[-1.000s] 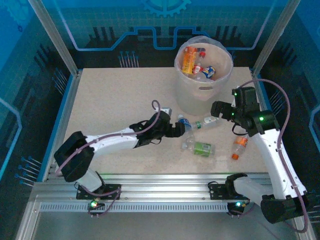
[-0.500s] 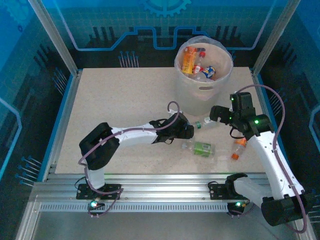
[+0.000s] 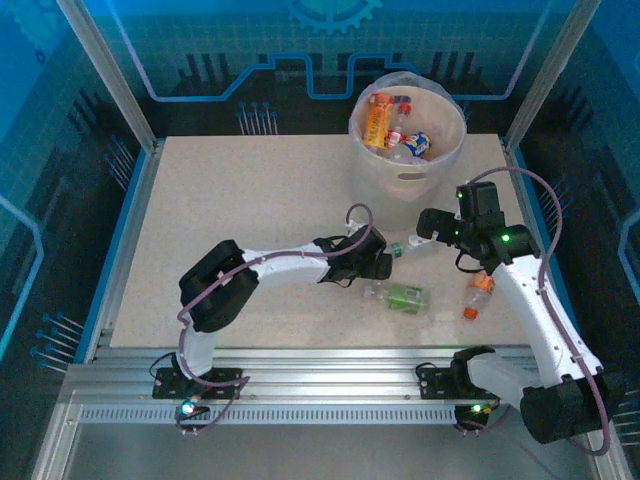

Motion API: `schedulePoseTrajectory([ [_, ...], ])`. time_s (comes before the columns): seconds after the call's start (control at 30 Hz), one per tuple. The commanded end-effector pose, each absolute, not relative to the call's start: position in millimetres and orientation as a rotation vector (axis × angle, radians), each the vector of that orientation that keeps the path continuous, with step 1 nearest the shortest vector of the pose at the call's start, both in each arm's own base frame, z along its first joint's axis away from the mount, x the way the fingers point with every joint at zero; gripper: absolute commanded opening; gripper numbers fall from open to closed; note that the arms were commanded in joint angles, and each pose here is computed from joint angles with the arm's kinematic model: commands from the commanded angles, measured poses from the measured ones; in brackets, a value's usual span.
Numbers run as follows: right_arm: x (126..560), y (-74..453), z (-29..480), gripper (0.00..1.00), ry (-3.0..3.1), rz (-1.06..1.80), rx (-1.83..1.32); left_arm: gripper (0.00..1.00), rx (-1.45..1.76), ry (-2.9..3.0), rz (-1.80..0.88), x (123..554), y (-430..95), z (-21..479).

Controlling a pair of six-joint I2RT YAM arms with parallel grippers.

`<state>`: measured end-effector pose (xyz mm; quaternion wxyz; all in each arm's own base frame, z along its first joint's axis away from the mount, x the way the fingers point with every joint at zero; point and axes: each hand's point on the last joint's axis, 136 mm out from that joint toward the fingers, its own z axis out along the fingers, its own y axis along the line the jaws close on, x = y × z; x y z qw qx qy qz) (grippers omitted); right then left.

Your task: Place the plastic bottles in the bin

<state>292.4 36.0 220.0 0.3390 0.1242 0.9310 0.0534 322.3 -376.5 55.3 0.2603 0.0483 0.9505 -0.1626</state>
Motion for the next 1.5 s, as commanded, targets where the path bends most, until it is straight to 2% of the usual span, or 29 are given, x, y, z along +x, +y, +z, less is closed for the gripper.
schedulePoseTrajectory([
  [0.0, 297, 33, 217, 1.0, 2.42, 0.137, 0.331, 0.99, 0.157, 2.596, -0.33, 323, -366, 46],
  [0.5, 303, 38, 212, 1.0, 2.435, 0.166, 0.335, 0.97, 0.067, 2.618, -0.252, 338, -332, 26],
  [0.73, 303, 38, 210, 1.0, 2.441, 0.169, 0.337, 0.82, 0.042, 2.635, -0.225, 340, -326, 13],
  [0.9, 304, 42, 209, 1.0, 2.448, 0.194, 0.337, 0.63, 0.029, 2.639, -0.215, 340, -321, 12],
  [1.0, 305, 46, 207, 1.0, 2.454, 0.228, 0.336, 0.59, 0.022, 2.624, -0.215, 339, -317, 19],
  [1.13, 307, 56, 207, 1.0, 2.451, 0.296, 0.319, 0.54, 0.004, 2.575, -0.219, 338, -307, 36],
  [1.47, 311, 100, 220, 1.0, 2.418, 0.543, 0.18, 0.53, 0.018, 2.338, -0.3, 333, -280, 103],
])
